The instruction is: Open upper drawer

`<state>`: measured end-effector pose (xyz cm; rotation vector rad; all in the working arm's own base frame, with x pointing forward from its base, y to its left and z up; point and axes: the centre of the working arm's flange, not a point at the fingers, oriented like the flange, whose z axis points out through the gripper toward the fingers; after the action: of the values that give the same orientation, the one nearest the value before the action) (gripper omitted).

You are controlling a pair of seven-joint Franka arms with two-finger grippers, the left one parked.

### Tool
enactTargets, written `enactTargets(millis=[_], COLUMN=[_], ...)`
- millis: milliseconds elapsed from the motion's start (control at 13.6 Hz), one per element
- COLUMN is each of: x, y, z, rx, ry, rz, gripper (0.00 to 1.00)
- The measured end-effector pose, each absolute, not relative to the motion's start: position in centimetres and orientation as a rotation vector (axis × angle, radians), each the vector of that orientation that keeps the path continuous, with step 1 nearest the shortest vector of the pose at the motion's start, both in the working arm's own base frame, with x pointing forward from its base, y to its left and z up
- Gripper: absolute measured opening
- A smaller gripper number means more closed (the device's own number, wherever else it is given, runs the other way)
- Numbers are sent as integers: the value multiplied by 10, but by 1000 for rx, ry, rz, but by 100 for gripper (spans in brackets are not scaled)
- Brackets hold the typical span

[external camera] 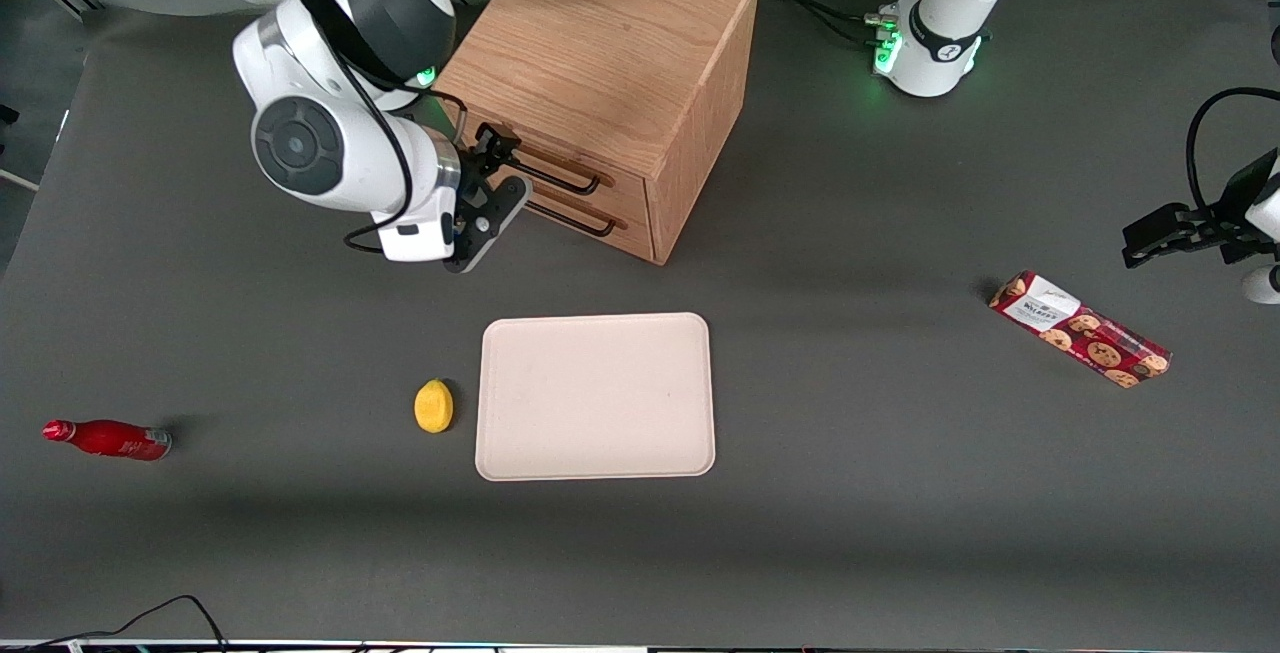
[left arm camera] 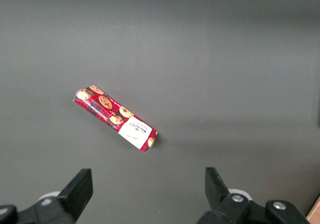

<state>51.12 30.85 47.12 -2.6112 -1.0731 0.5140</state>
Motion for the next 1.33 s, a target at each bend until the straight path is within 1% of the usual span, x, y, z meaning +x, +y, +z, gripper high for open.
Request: enactTargets(millis=[147, 368, 1031, 1325], x=[508, 498, 481, 477], y=[311, 321, 335, 338], z=[455, 436, 395, 390], rx=[-2607, -2596, -2593, -2580], ry=[-1071, -1085, -1098, -1094], rz=[549, 575, 574, 586], gripper=[100, 100, 100, 100])
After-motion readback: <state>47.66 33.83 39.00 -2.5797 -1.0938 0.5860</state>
